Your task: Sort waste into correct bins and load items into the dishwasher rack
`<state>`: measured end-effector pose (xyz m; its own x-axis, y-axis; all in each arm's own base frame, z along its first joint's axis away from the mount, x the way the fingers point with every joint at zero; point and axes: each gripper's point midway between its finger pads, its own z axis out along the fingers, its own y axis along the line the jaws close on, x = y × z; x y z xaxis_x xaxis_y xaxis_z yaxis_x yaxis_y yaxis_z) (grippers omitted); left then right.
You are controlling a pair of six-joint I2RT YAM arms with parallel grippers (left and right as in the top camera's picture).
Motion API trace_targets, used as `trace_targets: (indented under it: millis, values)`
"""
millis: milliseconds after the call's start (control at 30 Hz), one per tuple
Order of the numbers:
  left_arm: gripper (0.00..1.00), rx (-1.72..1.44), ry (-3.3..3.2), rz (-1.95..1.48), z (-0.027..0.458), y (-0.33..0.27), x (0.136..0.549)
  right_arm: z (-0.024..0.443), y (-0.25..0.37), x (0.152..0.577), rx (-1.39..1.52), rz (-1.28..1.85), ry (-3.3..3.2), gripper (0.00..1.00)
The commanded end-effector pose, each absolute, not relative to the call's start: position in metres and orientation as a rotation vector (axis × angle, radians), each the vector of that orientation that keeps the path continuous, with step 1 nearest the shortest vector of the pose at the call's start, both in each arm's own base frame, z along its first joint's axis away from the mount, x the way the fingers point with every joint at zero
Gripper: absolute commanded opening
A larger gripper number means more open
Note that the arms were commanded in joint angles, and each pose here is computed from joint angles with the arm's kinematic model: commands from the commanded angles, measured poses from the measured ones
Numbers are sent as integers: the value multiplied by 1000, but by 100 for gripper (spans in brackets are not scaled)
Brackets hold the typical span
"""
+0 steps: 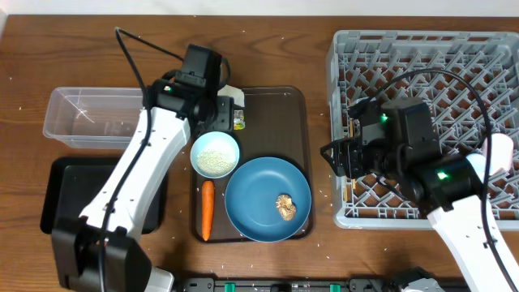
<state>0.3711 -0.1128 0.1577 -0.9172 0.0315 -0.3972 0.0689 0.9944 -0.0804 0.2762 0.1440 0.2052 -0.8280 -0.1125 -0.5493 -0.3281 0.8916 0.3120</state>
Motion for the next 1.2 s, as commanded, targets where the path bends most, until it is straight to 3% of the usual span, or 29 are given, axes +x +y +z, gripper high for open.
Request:
trace_targets:
  millis: [0,567,700,1067,1167]
  values:
    - [66,167,2733,-93,139,-122,382,202,147,278,-310,540,2535,68]
    - [66,472,2778,-16,49,-146,412,199,146,274,-277,548,2565,68]
    - [53,468,2757,-22,49,-148,418,199,146,274,-277,548,2565,68]
    - [52,603,2778,47,36,-141,412,194,144,268,-274,541,2600,67]
    - [44,607,2792,50,28,-141,412,193,143,266,-273,540,2610,67]
